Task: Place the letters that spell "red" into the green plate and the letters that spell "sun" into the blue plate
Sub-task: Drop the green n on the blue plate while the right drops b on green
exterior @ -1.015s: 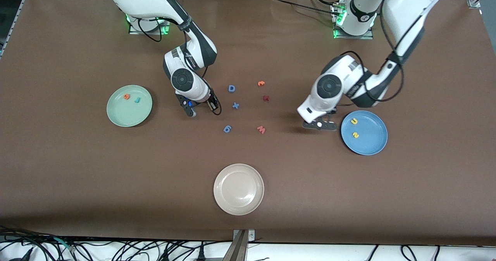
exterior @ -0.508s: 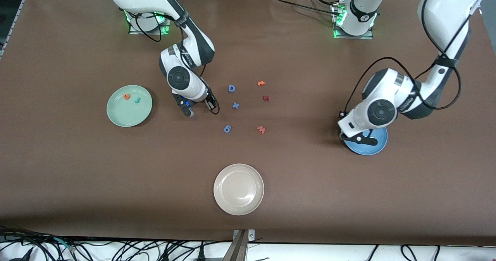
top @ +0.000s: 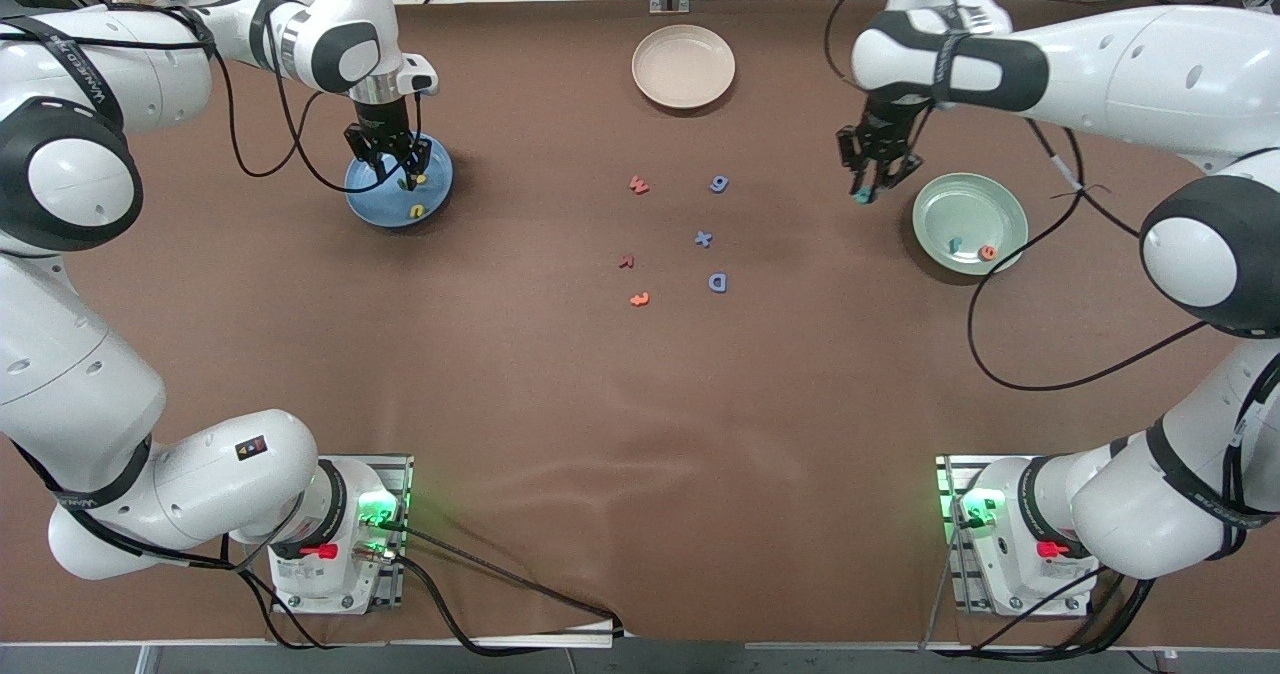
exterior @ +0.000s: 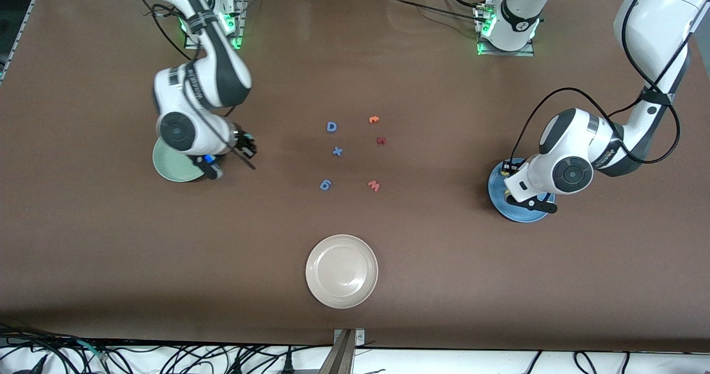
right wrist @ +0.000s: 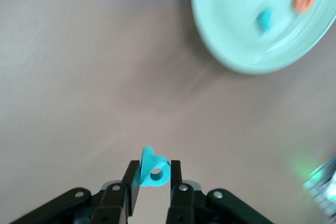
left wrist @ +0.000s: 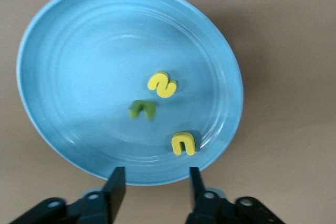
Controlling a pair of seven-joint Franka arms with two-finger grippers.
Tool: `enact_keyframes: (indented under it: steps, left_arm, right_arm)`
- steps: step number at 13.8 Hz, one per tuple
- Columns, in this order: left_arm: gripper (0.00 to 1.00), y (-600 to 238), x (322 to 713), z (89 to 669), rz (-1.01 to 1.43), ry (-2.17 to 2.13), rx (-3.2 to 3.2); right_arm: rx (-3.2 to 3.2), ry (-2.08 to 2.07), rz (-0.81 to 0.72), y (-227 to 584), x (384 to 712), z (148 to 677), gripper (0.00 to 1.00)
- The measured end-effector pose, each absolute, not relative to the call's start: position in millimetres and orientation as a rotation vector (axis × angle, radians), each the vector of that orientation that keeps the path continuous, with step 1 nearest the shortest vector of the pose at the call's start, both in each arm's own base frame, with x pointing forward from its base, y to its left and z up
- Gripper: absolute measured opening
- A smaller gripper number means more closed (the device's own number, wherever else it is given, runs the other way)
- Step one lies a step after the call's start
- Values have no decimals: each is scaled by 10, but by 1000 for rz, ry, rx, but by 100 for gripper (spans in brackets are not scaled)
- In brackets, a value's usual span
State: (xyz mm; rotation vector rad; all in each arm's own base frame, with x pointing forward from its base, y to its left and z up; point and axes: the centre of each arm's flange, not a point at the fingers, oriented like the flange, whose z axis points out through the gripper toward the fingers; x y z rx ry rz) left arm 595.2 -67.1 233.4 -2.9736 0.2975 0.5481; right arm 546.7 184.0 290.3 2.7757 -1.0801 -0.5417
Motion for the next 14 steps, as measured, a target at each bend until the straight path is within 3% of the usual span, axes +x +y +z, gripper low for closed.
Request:
enact_keyframes:
  steps: [3,4,9,14]
  left_arm:
    - [95,-467,6064,2555,525,237,-2969]
    - [100,-355,6129,2721,506,201,-2963]
    - [100,276,6365,3668,456,13,-2929]
    - [100,609,6428,3995,437,-84,-2957]
  right_arm:
    - [2842,-931,-579,1111,5604,2905,28]
    - [2860,-887,-587,909,5626,2873,28]
    - [2900,-714,-599,262,5673,2400,28]
    - [2907,-638,-626,-119,5619,1991,28]
